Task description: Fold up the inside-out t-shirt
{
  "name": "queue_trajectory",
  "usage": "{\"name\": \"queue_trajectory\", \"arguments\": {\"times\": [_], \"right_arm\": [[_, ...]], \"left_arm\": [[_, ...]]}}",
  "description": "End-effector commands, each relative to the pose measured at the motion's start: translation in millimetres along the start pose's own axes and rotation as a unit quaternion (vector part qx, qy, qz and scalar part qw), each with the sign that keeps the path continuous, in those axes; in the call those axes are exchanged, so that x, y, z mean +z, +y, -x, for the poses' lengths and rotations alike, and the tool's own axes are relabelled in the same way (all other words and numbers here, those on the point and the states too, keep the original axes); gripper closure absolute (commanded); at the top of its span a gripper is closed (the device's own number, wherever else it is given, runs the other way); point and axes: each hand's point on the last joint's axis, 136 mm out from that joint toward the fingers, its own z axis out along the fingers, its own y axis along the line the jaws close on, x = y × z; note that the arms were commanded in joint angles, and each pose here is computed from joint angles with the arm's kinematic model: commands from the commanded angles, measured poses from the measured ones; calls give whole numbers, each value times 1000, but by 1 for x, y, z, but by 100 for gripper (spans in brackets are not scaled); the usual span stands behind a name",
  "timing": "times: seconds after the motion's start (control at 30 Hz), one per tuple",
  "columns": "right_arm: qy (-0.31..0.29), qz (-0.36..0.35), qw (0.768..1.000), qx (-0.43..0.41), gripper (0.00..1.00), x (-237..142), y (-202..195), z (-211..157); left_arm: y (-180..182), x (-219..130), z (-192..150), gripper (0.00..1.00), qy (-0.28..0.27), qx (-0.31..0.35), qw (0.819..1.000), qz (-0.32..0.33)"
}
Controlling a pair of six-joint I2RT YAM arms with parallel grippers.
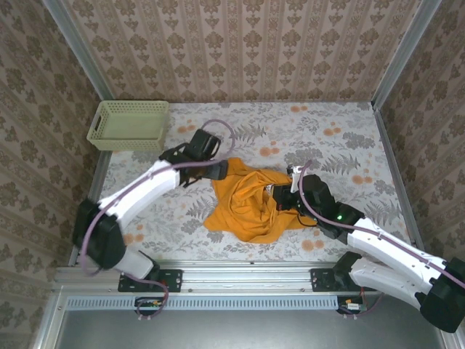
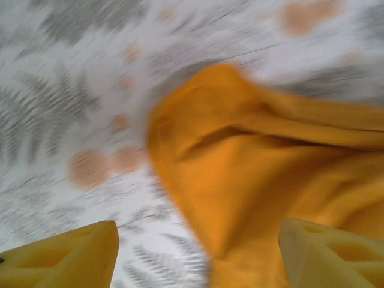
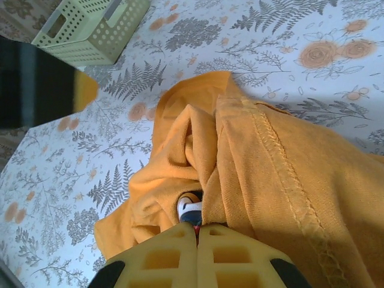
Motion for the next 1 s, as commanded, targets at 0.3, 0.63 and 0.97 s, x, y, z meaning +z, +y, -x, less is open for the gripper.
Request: {"name": "queue_trajectory", "arguments": {"times": [0.3, 0.63, 0.97], "right_arm": [[-21, 67, 998, 0, 100, -6, 30, 15], [-17, -9, 1000, -8, 100, -12, -5, -1], [28, -122, 991, 52, 100, 1, -79, -51]], "left_arm": [[-122, 24, -28, 22, -2, 66, 982, -177], [-46, 56, -22, 83, 8, -20, 997, -78], [8, 48, -38, 97, 2, -97, 990, -105]]}}
